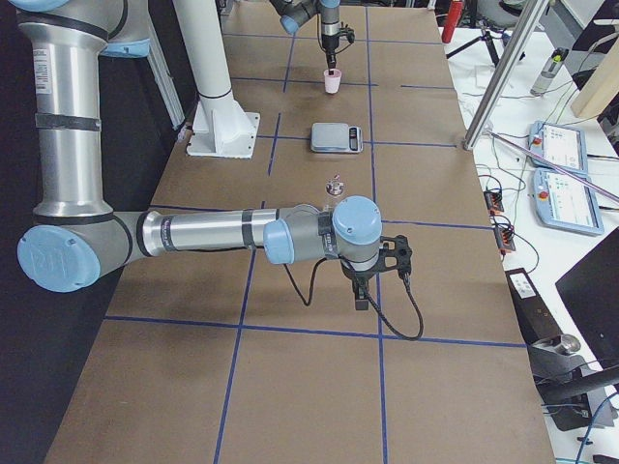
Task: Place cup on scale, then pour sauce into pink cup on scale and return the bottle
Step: 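Carry the pink cup with the left gripper onto the scale, then open the left gripper and withdraw it from the cup while the right arm reaches in, then move the right gripper to the glass sauce bottle while the left arm retracts, then close the right gripper around the glass sauce bottle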
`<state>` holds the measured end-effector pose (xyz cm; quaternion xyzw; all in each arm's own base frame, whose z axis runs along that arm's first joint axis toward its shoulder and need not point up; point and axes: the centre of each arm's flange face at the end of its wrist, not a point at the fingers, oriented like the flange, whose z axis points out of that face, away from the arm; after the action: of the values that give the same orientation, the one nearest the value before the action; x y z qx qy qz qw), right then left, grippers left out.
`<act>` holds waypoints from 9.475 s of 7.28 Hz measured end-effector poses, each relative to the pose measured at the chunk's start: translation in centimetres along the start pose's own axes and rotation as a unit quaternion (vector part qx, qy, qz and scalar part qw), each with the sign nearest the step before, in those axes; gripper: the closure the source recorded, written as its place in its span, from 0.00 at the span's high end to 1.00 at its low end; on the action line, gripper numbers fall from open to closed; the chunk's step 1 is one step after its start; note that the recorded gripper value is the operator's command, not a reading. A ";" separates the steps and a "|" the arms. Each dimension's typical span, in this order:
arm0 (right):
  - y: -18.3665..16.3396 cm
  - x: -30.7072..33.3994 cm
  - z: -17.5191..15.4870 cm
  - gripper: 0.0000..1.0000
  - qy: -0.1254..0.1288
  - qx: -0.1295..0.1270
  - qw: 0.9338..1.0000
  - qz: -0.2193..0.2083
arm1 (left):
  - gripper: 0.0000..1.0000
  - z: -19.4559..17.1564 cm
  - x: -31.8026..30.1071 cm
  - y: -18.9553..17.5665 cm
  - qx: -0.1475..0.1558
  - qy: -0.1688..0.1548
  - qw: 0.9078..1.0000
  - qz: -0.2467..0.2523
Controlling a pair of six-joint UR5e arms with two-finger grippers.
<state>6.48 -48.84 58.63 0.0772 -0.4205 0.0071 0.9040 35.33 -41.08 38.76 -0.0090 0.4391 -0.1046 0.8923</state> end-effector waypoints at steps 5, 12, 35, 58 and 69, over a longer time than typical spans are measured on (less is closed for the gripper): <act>0.0 -0.2 -0.1 1.00 -0.004 0.000 1.000 0.000 | 0.00 -9.8 15.1 1.2 -0.020 -0.026 0.998 -0.045; 0.2 -0.5 -0.3 1.00 -0.018 -0.002 1.000 0.002 | 0.00 -0.7 32.0 3.5 -0.023 0.000 0.988 -0.150; 16.8 -41.0 -2.5 1.00 0.036 0.075 0.993 0.080 | 1.00 -12.9 19.0 3.4 0.008 0.021 1.000 -0.012; 19.3 -38.0 21.3 1.00 0.071 0.334 0.940 -0.007 | 1.00 -22.7 -25.0 -15.5 0.061 -0.202 0.900 0.382; 19.0 -37.9 23.9 1.00 0.083 0.343 0.936 0.010 | 1.00 -23.0 -24.4 -15.7 0.066 -0.201 0.899 0.384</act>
<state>-37.63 -31.60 47.44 0.3770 -0.3166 0.1664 0.8544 0.03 -49.98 45.43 0.1986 0.2119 0.2219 0.9308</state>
